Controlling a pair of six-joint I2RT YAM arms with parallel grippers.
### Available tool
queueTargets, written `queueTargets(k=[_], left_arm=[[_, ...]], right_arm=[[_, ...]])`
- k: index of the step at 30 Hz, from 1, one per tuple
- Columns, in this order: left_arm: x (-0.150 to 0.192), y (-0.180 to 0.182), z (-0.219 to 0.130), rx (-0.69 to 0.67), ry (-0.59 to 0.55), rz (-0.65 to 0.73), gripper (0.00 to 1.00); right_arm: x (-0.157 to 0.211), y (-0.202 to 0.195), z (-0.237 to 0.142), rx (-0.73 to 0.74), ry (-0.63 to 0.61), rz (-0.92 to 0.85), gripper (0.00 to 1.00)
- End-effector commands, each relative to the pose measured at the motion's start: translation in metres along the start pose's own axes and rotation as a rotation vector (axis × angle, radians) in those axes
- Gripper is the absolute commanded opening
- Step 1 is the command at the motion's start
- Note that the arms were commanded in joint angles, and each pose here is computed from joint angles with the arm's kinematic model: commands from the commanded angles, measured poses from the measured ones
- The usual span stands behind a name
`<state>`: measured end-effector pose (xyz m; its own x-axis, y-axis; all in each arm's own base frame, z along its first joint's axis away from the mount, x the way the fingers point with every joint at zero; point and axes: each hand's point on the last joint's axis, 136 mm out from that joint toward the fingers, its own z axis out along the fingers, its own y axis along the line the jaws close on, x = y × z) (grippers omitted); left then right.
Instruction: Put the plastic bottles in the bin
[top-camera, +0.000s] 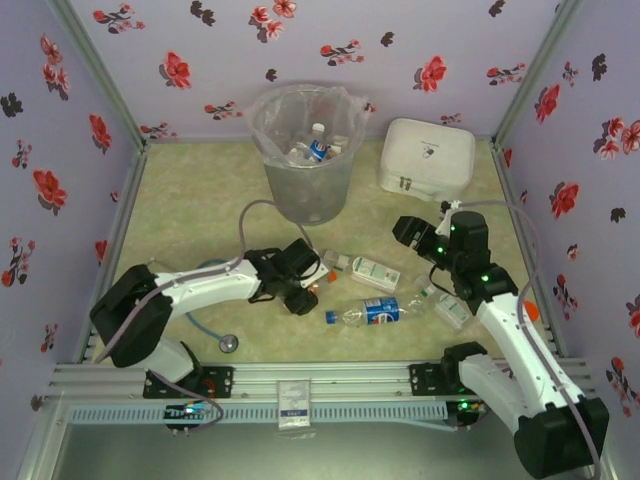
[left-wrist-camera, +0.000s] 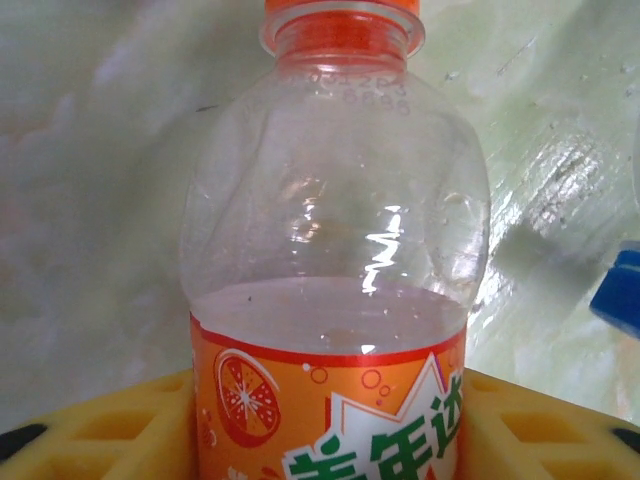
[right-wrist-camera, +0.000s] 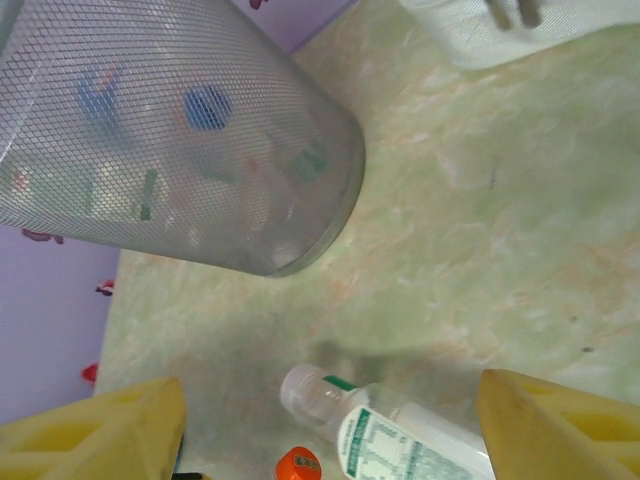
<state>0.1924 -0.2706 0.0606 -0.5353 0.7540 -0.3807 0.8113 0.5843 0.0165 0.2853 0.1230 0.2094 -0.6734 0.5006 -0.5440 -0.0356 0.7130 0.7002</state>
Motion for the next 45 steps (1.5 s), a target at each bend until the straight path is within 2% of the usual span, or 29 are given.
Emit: queueTargets(k=[1, 6, 10, 13, 16, 20, 25, 28, 32, 41, 43, 45], left_arm=[[-0.012, 0.012, -0.035, -0.073, -0.078, 0.018, 0.53], [-0.039, 0.021, -0.069, -0.103, -0.264, -0.015, 0.47], [-0.062, 0.023, -0.088, -0.089, -0.420, -0.092, 0.45], [-0.074, 0.022, -0.095, -0.068, -0.503, -0.124, 0.44], [-0.080, 0.019, -0.099, -0.043, -0.547, -0.137, 0.44], [-0.082, 0.015, -0.104, -0.015, -0.581, -0.147, 0.44], [-0.081, 0.016, -0.113, -0.011, -0.639, -0.163, 0.44], [-0.080, 0.025, -0.115, -0.051, -0.647, -0.183, 0.44], [-0.080, 0.034, -0.112, -0.095, -0.644, -0.220, 0.45], [-0.088, 0.034, -0.114, -0.095, -0.669, -0.218, 0.49], [-0.087, 0.035, -0.116, -0.097, -0.674, -0.223, 0.56], [-0.084, 0.039, -0.118, -0.119, -0.674, -0.236, 0.69]], right_arm=[[-0.012, 0.037, 0.001, -0.160, -0.032, 0.029, 0.76], [-0.005, 0.073, 0.009, -0.286, -0.007, 0.009, 0.68], [0.018, 0.122, 0.022, -0.448, 0.087, -0.023, 0.63], [0.040, 0.151, 0.032, -0.509, 0.150, -0.088, 0.64], [0.059, 0.171, 0.044, -0.541, 0.198, -0.150, 0.71], [0.072, 0.182, 0.061, -0.561, 0.250, -0.146, 0.75], [0.082, 0.155, 0.083, -0.422, 0.275, -0.143, 0.75], [0.086, 0.149, 0.083, -0.396, 0.291, -0.152, 0.75], [0.092, 0.152, 0.079, -0.409, 0.315, -0.145, 0.68], [0.086, 0.157, 0.084, -0.405, 0.295, -0.143, 0.34], [0.082, 0.160, 0.082, -0.401, 0.287, -0.164, 0.29], [0.074, 0.162, 0.078, -0.387, 0.268, -0.196, 0.25]])
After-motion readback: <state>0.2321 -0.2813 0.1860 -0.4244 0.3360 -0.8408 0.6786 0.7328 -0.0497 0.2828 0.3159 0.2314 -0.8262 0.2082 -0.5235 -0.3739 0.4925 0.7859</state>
